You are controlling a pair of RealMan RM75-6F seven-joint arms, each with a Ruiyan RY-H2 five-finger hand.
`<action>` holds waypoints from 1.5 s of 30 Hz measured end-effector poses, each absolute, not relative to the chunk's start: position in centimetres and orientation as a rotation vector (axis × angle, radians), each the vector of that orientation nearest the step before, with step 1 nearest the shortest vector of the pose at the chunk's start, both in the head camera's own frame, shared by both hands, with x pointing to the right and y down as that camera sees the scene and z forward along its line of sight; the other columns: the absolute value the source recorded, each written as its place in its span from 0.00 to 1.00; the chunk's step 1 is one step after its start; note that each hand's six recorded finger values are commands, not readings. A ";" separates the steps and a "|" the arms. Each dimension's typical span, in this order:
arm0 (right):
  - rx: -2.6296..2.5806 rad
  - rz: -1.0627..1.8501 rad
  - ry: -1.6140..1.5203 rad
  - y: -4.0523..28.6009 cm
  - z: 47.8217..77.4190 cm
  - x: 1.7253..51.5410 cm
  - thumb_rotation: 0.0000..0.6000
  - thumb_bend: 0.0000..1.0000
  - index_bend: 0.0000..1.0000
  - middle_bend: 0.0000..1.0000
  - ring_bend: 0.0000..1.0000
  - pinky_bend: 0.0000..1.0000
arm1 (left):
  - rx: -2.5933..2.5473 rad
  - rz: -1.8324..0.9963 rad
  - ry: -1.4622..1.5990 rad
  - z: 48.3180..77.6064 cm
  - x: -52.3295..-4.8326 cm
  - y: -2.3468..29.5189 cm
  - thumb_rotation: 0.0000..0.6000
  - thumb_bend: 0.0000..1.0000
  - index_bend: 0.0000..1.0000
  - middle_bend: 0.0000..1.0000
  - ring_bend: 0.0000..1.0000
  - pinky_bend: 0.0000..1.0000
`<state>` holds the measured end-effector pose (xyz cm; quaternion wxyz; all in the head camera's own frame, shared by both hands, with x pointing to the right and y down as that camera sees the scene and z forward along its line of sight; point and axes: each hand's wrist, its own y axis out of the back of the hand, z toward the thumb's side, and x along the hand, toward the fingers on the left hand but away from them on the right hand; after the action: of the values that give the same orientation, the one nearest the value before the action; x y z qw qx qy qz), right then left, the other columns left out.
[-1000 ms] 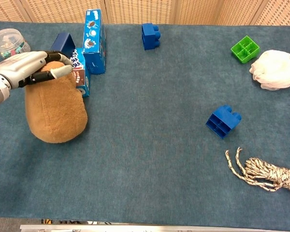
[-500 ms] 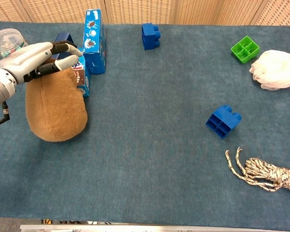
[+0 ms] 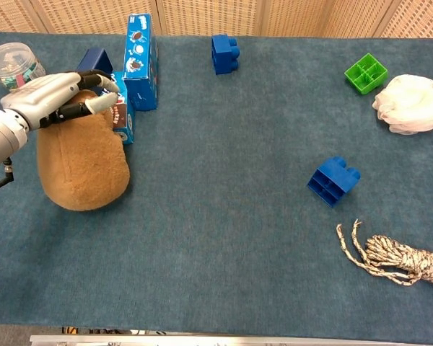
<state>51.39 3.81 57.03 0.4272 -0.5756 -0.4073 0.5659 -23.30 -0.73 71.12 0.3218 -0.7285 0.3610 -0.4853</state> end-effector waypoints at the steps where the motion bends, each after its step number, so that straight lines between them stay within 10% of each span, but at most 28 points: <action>1: -1.439 1.413 -1.017 3.8 57.0 51.4 1.00 0.17 0.31 0.44 0.30 0.26 | -1.910 -1.279 0.953 71.1 -23.4 -0.8 0.00 0.04 0.19 0.11 0.09 0.00; 45: -1.436 1.416 -1.029 4.0 57.0 51.7 1.00 0.17 0.31 0.44 0.30 0.26 | -1.863 -1.276 0.965 71.0 -23.8 -1.7 0.00 0.03 0.07 0.00 0.00 0.00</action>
<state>51.68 4.00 57.01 0.4246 -0.5742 -0.4115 0.5662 -23.78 -1.70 71.03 0.3365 -0.7145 0.3701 -0.4892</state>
